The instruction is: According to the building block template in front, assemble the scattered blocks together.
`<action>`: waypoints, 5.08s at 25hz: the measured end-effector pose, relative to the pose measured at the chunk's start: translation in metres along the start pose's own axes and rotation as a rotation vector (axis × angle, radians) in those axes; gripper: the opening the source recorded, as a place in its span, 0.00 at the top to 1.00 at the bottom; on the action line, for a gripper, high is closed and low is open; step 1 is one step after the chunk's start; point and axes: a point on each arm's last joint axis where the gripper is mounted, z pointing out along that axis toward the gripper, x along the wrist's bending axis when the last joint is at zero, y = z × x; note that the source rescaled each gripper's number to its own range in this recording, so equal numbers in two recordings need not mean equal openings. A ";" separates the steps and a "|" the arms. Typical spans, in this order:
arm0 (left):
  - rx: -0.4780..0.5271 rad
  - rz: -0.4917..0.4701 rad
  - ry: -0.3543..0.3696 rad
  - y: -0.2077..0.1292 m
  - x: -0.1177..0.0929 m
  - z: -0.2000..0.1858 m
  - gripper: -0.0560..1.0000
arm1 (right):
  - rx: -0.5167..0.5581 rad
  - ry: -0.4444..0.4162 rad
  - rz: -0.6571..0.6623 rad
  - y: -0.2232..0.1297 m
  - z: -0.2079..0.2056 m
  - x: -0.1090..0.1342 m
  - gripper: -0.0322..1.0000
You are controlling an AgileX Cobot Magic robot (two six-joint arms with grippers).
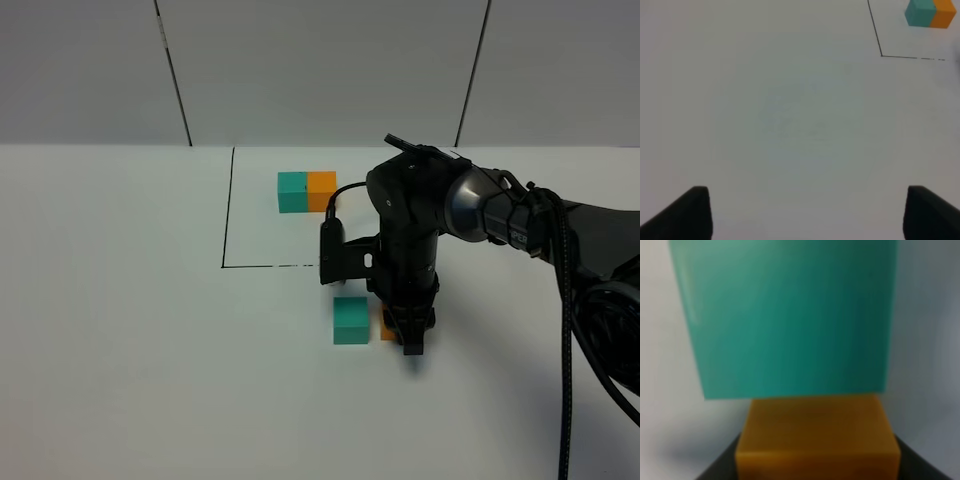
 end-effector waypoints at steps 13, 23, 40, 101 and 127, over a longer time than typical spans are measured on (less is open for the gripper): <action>0.000 0.000 0.000 0.000 0.000 0.000 0.34 | -0.054 0.014 0.030 0.007 0.002 0.001 0.85; 0.000 0.000 0.000 0.000 0.000 0.000 0.34 | -0.061 0.015 0.049 0.008 0.002 0.001 0.85; 0.000 0.000 0.000 0.000 0.000 0.000 0.34 | -0.091 0.052 0.077 0.010 -0.002 0.004 0.50; 0.000 0.000 0.000 0.000 0.000 0.000 0.34 | -0.687 -0.716 1.618 -0.229 -0.173 0.375 0.00; 0.000 0.000 0.000 0.000 0.000 0.000 0.34 | -0.852 -0.776 1.457 -0.226 -0.175 0.397 0.05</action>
